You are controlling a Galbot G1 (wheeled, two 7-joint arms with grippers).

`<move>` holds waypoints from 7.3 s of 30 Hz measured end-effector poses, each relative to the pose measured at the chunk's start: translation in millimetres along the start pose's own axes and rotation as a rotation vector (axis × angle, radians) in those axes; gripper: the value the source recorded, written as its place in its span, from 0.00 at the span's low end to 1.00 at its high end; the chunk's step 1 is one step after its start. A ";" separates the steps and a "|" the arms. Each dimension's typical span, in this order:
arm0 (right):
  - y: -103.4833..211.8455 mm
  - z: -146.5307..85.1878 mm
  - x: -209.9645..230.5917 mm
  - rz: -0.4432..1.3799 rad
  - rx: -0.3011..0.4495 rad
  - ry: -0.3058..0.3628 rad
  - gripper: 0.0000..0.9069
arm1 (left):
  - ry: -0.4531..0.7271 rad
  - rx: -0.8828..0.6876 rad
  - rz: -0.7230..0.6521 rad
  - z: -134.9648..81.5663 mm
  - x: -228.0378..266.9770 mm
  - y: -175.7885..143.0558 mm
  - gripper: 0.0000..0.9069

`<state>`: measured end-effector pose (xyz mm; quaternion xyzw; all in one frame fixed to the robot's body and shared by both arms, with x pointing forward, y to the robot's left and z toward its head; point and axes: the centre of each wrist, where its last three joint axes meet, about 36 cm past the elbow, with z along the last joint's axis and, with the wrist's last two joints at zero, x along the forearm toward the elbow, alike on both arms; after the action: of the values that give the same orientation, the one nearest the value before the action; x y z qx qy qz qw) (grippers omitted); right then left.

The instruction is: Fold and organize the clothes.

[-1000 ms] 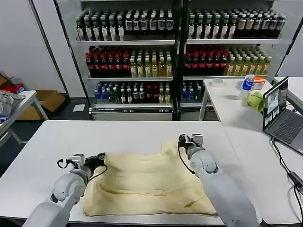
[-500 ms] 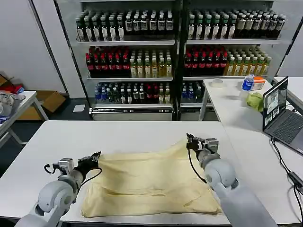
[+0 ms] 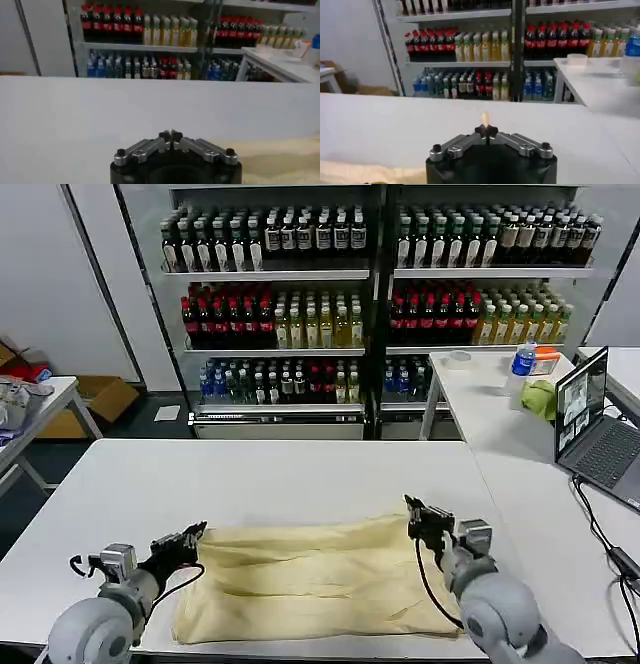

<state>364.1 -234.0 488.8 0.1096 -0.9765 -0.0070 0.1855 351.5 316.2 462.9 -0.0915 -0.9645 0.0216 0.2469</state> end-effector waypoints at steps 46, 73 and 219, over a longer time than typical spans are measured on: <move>12.7 56.7 52.5 0.049 -0.003 0.155 1.00 | 0.080 -0.030 -0.064 52.8 16.0 -11.8 1.00; 29.3 50.6 70.3 0.061 -0.016 0.112 1.00 | 0.047 0.122 -0.216 99.4 23.2 -59.4 0.02; 13.9 42.5 42.4 0.047 -0.015 0.092 1.00 | 0.078 0.489 0.013 59.7 7.2 24.3 1.00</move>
<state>307.2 -230.7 465.3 0.0855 -0.9692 -0.0051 0.2311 320.7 341.7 411.8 -0.0358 -0.9197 0.2521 0.2987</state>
